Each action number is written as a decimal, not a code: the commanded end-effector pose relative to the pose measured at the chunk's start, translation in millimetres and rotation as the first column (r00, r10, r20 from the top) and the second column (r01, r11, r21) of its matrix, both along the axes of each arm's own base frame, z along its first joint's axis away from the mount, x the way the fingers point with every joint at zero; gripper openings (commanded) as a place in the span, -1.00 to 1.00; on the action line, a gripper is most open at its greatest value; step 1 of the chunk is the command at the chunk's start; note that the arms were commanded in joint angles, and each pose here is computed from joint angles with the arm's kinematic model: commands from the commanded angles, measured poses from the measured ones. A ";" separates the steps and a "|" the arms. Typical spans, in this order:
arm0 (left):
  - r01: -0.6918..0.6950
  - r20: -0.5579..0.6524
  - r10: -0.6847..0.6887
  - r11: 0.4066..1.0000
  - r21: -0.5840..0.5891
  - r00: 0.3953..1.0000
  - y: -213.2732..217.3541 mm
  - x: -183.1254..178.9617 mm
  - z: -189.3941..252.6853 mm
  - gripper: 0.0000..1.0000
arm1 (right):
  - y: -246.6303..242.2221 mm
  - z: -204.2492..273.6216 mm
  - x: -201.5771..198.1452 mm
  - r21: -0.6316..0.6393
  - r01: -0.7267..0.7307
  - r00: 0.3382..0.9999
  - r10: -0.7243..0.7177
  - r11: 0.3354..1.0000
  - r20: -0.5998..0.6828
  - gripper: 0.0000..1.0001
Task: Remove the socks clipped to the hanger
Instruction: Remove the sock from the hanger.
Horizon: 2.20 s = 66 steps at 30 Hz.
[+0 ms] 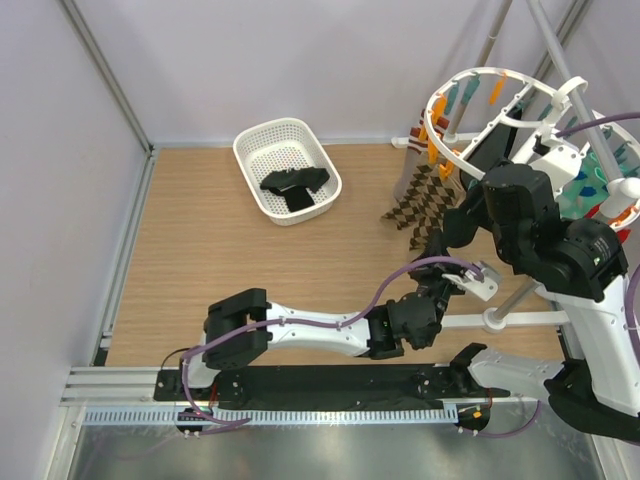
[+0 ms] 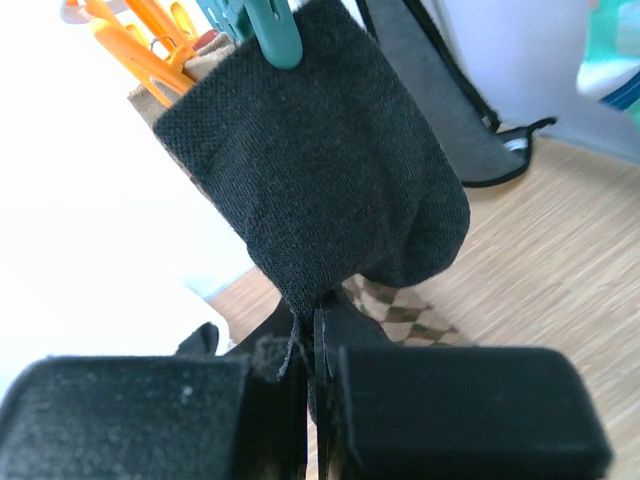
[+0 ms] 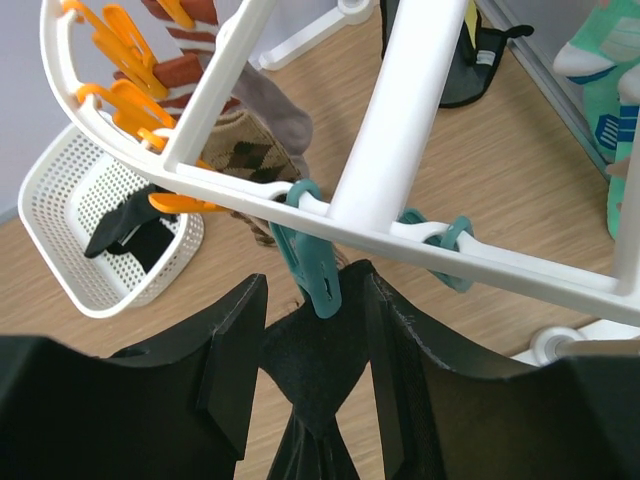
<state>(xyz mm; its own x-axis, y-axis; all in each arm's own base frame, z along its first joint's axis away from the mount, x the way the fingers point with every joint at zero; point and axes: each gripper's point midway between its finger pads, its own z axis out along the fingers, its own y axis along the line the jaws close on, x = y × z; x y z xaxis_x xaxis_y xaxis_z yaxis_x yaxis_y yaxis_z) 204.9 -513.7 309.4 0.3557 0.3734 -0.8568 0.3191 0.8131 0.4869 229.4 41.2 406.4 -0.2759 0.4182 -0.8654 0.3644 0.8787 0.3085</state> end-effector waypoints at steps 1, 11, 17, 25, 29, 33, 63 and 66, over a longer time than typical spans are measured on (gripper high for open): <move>-0.040 0.038 0.042 0.998 -0.050 0.998 5.4 -0.7 23.6 -1.00 | -2.9 13.0 8.7 -0.001 0.036 0.998 -0.036 0.999 0.057 0.01; -0.053 0.092 0.055 0.998 -0.021 0.994 2.0 -4.8 28.4 -1.00 | -3.3 5.4 23.1 -0.087 0.097 0.995 -0.097 0.992 0.004 0.02; -0.069 0.121 0.067 0.998 0.008 0.990 -2.4 -5.4 23.6 -0.99 | -5.9 6.7 27.0 -0.118 0.120 0.993 -0.121 0.986 0.006 0.02; -0.070 0.133 0.067 0.997 0.018 0.989 -6.5 -8.1 23.5 -1.00 | -17.4 6.5 24.2 -0.161 0.165 0.986 -0.165 0.973 0.017 0.01; -0.070 0.133 0.067 0.997 0.016 0.989 -7.6 -8.0 23.4 -1.00 | -20.1 8.3 26.0 -0.190 0.178 0.984 -0.176 0.966 0.027 -0.01; -0.069 0.133 0.066 0.997 0.019 0.989 -8.8 -9.5 22.6 -0.99 | -18.2 3.4 27.6 -0.191 0.170 0.985 -0.169 0.967 0.025 -0.05; -0.074 0.133 0.069 0.997 0.032 0.989 -15.4 -14.0 13.5 -1.00 | -25.4 2.0 28.4 -0.255 0.167 0.986 -0.154 0.952 0.068 -0.98; -0.086 0.109 0.084 0.996 0.011 0.990 -9.9 -11.1 11.9 -1.00 | -21.4 2.3 28.9 -0.237 0.144 0.989 -0.132 0.961 0.069 -0.98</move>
